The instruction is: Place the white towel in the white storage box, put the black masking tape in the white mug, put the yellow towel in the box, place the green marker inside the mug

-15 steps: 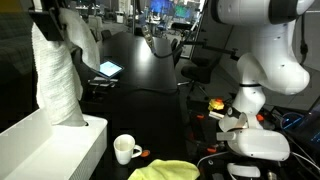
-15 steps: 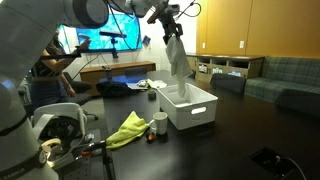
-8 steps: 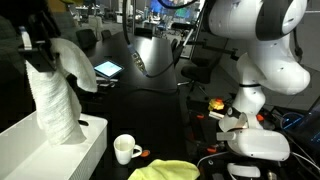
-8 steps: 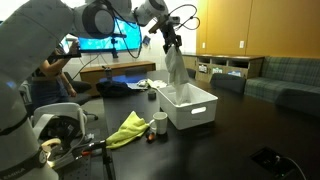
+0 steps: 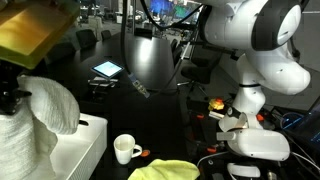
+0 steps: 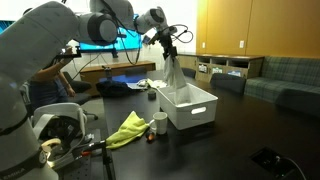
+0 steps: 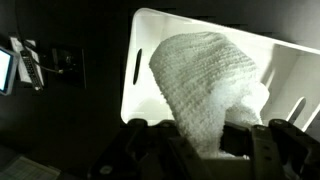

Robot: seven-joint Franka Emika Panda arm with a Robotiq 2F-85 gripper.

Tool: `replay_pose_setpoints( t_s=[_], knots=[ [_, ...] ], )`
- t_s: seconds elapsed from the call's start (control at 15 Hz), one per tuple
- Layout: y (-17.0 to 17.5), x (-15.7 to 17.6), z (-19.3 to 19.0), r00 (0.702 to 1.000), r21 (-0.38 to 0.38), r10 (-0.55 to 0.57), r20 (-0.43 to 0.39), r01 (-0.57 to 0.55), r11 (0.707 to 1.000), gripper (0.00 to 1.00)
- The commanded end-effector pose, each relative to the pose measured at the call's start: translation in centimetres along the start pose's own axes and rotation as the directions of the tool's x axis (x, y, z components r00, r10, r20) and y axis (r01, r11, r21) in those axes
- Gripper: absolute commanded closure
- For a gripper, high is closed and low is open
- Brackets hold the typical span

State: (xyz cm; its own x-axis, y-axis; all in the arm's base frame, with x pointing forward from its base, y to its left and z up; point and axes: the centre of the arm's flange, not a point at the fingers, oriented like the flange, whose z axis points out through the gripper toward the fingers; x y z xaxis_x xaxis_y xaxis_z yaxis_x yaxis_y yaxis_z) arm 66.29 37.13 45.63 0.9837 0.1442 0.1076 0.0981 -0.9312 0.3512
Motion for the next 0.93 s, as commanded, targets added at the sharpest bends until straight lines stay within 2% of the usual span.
replay_pose_setpoints(
  t_s=[0.0,0.4,0.47,0.67,0.8,0.87],
  knots=[
    [0.4,1.5,2.2,0.987,0.094,0.158,-0.004,-0.157,0.983,0.97],
    [2.5,3.5,6.3,0.956,0.146,0.288,0.046,-0.292,0.945,0.97],
    [2.8,3.7,6.9,0.952,0.151,0.301,0.051,-0.305,0.940,0.75],
    [3.7,3.8,8.2,0.942,0.152,0.329,0.070,-0.336,0.929,0.56],
    [4.4,2.7,8.5,0.942,0.146,0.326,0.077,-0.334,0.931,0.41],
    [4.7,1.6,8.6,0.949,0.127,0.306,0.073,-0.313,0.941,0.34]
  ],
)
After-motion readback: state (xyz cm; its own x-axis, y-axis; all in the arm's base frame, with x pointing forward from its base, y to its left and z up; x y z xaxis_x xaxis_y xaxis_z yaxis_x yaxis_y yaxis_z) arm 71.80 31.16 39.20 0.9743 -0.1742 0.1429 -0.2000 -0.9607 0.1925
